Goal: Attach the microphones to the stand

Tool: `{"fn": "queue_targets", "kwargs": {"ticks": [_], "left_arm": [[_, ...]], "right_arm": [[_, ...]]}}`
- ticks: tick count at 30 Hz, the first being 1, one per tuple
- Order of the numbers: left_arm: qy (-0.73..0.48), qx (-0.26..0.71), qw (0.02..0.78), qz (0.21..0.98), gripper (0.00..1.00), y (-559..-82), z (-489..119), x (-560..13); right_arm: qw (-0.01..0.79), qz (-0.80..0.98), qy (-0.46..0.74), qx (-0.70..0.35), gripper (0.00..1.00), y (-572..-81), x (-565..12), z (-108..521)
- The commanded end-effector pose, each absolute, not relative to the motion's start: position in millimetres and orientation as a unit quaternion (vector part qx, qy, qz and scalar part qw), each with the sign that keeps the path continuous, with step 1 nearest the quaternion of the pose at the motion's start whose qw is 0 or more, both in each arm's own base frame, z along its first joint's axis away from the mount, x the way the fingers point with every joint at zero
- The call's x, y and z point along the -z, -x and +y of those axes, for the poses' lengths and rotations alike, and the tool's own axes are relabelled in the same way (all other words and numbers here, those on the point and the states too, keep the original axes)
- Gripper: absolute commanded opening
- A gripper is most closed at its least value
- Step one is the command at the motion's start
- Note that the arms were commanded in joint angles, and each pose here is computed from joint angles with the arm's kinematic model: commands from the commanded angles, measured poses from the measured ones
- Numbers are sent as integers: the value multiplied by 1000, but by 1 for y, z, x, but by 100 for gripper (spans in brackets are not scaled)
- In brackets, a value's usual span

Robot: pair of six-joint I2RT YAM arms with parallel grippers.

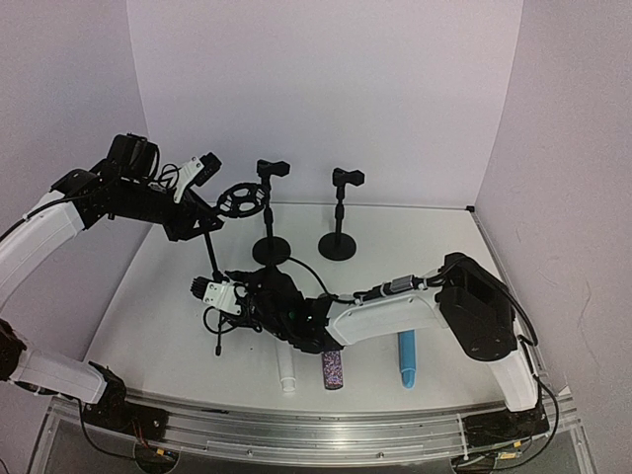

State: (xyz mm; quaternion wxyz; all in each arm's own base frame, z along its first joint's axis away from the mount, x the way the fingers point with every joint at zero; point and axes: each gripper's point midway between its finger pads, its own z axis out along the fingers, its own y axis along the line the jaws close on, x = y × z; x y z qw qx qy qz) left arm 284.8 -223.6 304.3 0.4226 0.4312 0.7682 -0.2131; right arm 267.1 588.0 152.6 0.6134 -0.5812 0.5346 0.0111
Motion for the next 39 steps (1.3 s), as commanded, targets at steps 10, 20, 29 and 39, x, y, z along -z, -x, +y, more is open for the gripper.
{"fn": "queue_targets", "kwargs": {"ticks": [10, 20, 29, 39], "left_arm": [[-431, 230, 468, 737, 0, -282, -230, -344], [-432, 233, 467, 736, 0, -284, -232, -345], [-432, 232, 467, 736, 0, -284, -231, -344], [-432, 231, 468, 735, 0, -283, -231, -345]], "right_arm": [[656, 541, 525, -37, 34, -285, -190, 590], [650, 555, 517, -53, 32, -291, -180, 590], [637, 568, 517, -66, 30, -290, -167, 589], [624, 574, 525, -78, 30, -285, -156, 589]]}}
